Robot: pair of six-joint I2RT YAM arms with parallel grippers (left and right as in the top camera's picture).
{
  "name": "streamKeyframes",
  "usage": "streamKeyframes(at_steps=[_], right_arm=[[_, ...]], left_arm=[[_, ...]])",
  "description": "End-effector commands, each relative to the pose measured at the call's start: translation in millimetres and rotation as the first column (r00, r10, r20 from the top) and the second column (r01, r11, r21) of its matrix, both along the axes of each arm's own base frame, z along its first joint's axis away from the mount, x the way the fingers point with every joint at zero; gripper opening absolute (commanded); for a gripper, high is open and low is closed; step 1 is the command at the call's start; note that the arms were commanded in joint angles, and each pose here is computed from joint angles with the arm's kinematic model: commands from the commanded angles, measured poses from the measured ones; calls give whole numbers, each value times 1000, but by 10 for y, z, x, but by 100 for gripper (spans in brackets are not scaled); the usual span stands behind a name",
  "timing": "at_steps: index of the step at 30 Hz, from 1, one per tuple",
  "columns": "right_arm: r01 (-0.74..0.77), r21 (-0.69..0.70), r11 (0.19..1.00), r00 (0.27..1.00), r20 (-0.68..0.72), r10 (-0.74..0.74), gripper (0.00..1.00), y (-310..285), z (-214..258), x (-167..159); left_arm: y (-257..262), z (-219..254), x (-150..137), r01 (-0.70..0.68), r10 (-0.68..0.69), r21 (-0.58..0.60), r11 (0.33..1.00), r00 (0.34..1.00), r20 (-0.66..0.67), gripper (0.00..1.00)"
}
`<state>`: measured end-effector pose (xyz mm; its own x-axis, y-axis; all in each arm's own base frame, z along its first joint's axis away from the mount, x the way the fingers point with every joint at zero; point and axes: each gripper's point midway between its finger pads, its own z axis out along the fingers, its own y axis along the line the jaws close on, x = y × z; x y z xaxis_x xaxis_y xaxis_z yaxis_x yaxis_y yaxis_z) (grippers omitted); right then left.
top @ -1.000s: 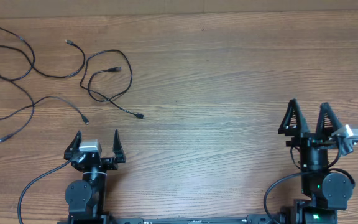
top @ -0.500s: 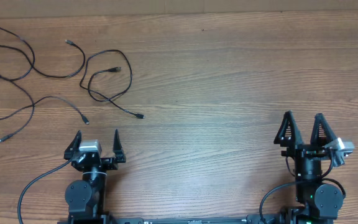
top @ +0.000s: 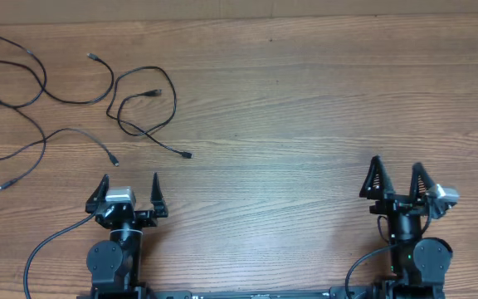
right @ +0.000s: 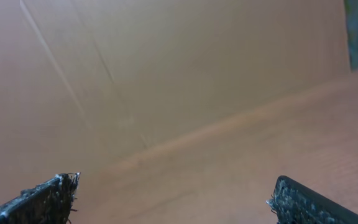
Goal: Untangle cables
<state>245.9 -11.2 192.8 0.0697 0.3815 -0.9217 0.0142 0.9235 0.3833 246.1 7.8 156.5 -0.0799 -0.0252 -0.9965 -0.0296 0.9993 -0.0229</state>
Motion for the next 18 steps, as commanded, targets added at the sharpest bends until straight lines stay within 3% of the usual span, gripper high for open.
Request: streamKeyframes(at_steps=[1, 18], right_arm=[[14, -44, 999, 998, -55, -16, 100, -27, -161, 3], [-1, -85, 996, 996, -87, -6, 100, -4, -234, 4]], left_arm=[[1, -5, -1, 3, -3, 15, 1000, 1000, 4, 99], [1, -5, -1, 3, -3, 15, 1000, 1000, 4, 99]])
